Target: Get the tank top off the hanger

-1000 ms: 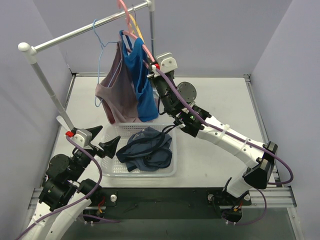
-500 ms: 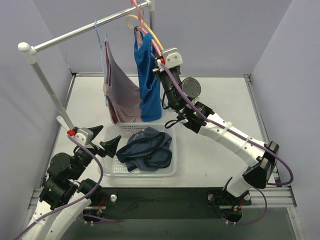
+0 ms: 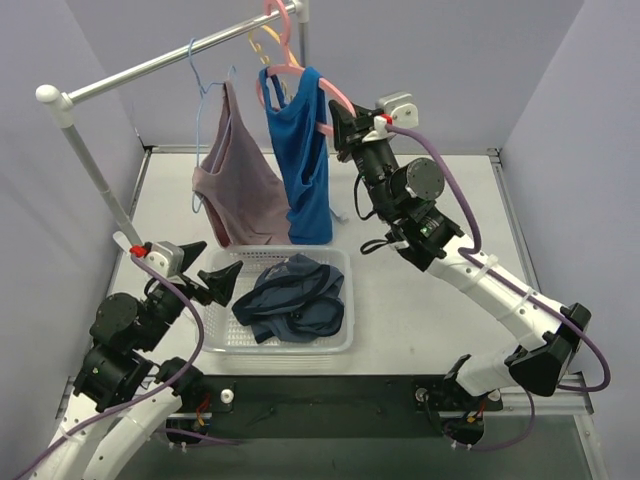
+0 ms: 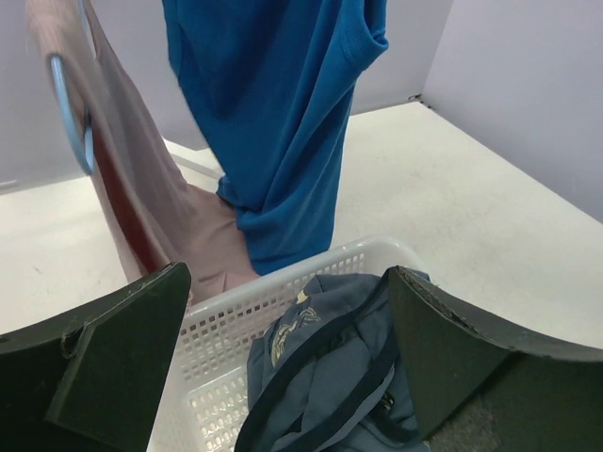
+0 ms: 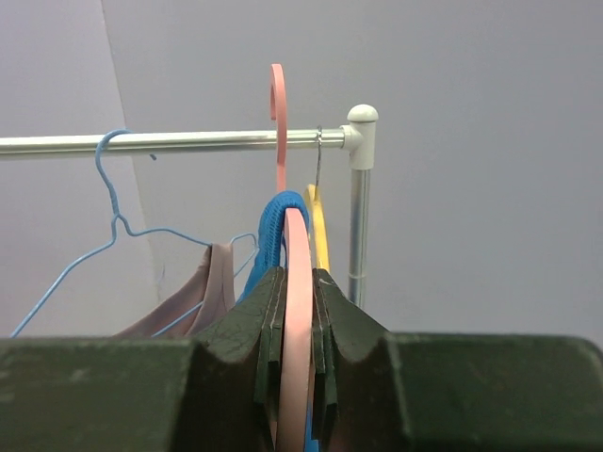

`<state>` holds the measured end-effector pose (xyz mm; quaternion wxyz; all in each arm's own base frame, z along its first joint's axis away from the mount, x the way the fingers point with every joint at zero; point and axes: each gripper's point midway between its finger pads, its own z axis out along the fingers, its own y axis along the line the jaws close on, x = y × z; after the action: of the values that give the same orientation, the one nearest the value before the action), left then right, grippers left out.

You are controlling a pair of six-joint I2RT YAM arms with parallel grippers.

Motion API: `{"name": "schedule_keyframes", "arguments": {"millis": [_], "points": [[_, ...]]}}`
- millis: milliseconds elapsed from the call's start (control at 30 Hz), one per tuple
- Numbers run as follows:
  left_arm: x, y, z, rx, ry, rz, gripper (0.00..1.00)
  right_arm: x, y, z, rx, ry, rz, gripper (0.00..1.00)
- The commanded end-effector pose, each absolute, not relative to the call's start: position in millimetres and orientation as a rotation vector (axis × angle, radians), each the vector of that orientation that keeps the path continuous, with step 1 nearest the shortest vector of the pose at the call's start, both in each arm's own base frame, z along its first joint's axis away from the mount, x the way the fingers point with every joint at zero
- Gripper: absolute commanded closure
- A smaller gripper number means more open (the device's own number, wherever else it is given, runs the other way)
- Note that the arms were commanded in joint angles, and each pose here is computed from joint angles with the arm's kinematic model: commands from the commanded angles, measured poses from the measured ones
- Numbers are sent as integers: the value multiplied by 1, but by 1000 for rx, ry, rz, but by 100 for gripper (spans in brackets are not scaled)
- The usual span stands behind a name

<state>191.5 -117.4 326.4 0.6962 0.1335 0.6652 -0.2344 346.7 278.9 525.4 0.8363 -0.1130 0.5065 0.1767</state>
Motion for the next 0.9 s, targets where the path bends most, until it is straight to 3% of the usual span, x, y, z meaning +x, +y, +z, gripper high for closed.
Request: {"name": "schedule_keyframes", "arguments": {"millis": [0, 200, 367, 867], "points": [[186, -117, 363, 279, 1401, -559, 3, 318, 248, 592, -111, 852, 549, 100], [184, -110, 394, 262, 1369, -537, 3, 298, 242, 596, -145, 814, 610, 100], [203, -106, 417, 185, 1441, -492, 11, 275, 250, 587, -231, 789, 702, 100], [225, -157, 535, 115, 1280, -818, 20, 227, 230, 555, -240, 766, 863, 100]]}}
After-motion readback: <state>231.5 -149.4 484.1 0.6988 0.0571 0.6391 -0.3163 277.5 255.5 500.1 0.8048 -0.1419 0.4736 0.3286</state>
